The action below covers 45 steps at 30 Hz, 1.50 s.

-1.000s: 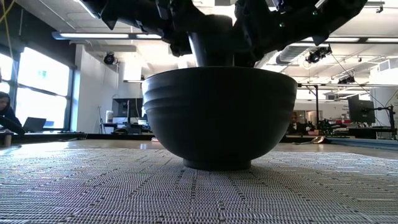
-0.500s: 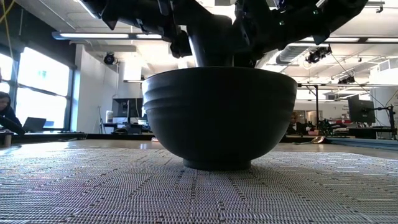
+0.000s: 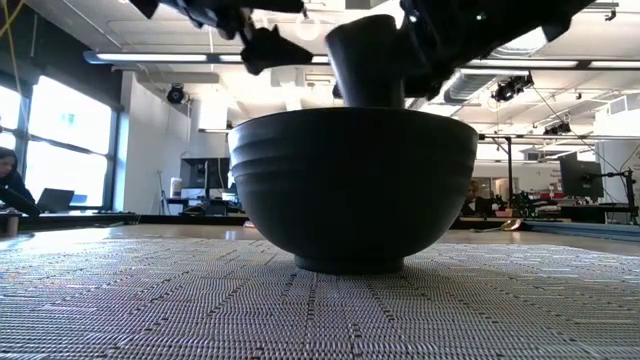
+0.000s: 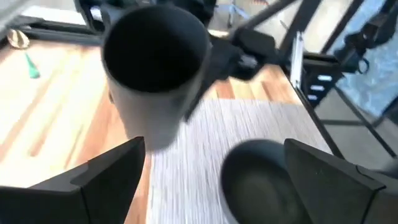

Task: Pick & Place Utensil
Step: Put the black cup on the table mat

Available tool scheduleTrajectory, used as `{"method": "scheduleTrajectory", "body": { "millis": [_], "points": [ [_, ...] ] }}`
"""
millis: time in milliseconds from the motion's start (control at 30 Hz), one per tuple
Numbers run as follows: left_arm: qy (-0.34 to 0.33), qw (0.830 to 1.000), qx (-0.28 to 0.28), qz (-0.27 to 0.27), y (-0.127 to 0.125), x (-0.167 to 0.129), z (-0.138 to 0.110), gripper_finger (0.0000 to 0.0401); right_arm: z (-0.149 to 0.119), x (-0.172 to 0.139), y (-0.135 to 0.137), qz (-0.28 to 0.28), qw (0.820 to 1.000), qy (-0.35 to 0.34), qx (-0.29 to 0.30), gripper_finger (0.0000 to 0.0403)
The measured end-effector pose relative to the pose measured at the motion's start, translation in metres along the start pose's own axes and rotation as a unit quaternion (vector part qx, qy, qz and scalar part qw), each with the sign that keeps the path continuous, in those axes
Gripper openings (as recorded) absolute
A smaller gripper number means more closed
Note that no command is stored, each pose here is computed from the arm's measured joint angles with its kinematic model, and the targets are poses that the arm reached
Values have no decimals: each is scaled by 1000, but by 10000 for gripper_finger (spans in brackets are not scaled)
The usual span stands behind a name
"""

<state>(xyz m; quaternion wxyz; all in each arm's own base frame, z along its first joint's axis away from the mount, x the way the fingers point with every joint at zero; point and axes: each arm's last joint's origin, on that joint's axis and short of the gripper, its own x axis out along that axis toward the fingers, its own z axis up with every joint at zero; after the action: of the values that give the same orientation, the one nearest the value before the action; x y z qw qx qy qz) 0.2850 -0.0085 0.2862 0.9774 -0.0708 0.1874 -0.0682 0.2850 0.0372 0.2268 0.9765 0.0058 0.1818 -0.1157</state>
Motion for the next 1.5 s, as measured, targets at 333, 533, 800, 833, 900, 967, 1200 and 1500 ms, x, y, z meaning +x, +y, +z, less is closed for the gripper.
{"method": "scheduleTrajectory", "body": {
  "millis": [333, 533, 800, 833, 900, 967, 1200, 1500],
  "points": [
    [64, 998, -19, -6, 0, -5, -11, 374, -48, -53, 20, 6, 999, 4, 34, 286],
    [54, 997, -28, 42, 3, -5, -10, 374, -77, -81, 22, 15, 999, -4, 49, 287],
    [39, 993, -52, 100, 6, -4, -9, 374, -121, -92, 17, 31, 997, -21, 62, 287],
    [39, 993, -52, 100, 6, -4, -9, 374, -124, -93, 16, 37, 997, -23, 61, 287],
    [38, 993, -52, 100, 6, -4, -9, 374, -129, -96, 15, 46, 997, -30, 55, 287],
    [37, 993, -52, 104, 7, -4, -9, 374, -135, -97, 14, 51, 997, -31, 51, 287],
    [6, 992, -48, 114, 7, -3, -4, 374, -146, -98, 4, 39, 996, -35, 70, 287],
    [-9, 994, -43, 102, 9, 12, -5, 374, -143, -94, 0, 31, 997, -40, 55, 296]
  ]
}}
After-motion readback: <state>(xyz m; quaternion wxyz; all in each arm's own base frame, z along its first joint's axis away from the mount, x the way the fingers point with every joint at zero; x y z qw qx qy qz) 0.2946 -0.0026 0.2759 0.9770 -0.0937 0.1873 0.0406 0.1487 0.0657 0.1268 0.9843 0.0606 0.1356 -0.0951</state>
